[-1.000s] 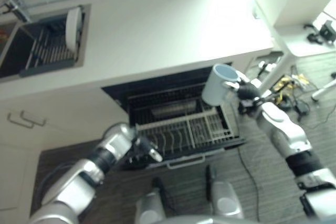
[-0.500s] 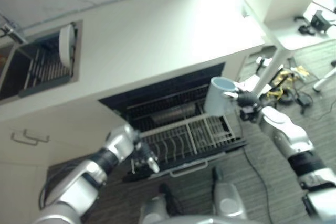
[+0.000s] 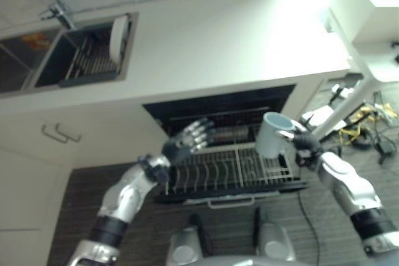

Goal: Place the dishes in the dishwasher.

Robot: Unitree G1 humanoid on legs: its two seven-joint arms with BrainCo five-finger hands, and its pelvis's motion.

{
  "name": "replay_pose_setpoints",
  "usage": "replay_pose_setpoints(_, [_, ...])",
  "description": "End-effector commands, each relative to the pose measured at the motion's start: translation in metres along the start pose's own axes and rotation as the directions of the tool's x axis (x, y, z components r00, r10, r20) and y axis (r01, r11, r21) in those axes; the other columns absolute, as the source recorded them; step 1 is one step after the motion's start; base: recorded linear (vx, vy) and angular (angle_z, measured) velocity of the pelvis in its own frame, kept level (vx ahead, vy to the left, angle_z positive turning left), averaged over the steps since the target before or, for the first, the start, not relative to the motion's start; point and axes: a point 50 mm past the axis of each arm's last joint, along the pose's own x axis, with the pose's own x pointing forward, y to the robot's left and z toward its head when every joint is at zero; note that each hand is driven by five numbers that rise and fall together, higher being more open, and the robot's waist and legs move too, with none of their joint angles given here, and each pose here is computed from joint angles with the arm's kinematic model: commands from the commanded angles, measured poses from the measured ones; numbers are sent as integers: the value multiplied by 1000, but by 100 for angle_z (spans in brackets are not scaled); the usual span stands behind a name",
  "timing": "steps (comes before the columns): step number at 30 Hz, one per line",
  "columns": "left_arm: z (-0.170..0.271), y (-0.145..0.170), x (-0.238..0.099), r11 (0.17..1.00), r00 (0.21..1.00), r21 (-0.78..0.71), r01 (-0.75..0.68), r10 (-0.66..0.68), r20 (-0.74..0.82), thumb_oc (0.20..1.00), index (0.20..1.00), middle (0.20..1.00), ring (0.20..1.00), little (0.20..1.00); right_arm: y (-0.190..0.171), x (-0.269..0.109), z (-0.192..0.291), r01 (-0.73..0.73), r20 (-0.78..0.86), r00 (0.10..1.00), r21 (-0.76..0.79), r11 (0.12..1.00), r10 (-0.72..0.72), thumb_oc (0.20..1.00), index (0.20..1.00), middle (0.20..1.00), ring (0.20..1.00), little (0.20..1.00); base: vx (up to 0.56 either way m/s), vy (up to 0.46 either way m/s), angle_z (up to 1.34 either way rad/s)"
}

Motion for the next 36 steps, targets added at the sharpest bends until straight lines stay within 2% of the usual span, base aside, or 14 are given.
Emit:
replay_pose_setpoints(1, [17, -9, 13, 998, 996, 37, 40, -43, 80, 1000, 1000, 1000, 1000, 1000, 10, 6, 37, -15, 171, 985, -34, 999, 21, 200, 200, 200, 200, 200, 58, -56, 2])
replay_pose_setpoints(6, [3, -15, 18, 999, 999, 22, 30, -30, 32, 1000, 1000, 1000, 1000, 1000, 6, 10, 29, 54, 137, 989, -63, 997, -45, 200, 200, 200, 200, 200, 43, -58, 1])
replay_pose_setpoints(12, [-1, -23, 24, 999, 999, -2, 54, -54, 3, 1000, 1000, 1000, 1000, 1000, -18, 22, 21, 187, 64, 982, -120, 975, -180, 200, 200, 200, 200, 200, 10, -76, 4])
replay_pose_setpoints(18, [1, -25, 26, 997, 997, -11, 77, -77, 0, 1000, 1000, 1000, 1000, 1000, -39, 34, 15, 257, -35, 963, -183, 949, -268, 200, 200, 200, 200, 200, 0, -67, 8])
replay_pose_setpoints(25, [8, -26, 29, 994, 995, -21, 103, -104, -4, 1000, 1000, 1000, 1000, 1000, -65, 39, 16, 272, -134, 945, -193, 943, -300, 200, 200, 200, 200, 200, -1, -26, 9])
replay_pose_setpoints(36, [28, -32, 46, 982, 980, -9, 189, -188, 61, 1000, 1000, 1000, 1000, 1000, -94, 45, 39, 334, -181, 915, -163, 928, -361, 200, 200, 200, 200, 200, -87, 27, 8])
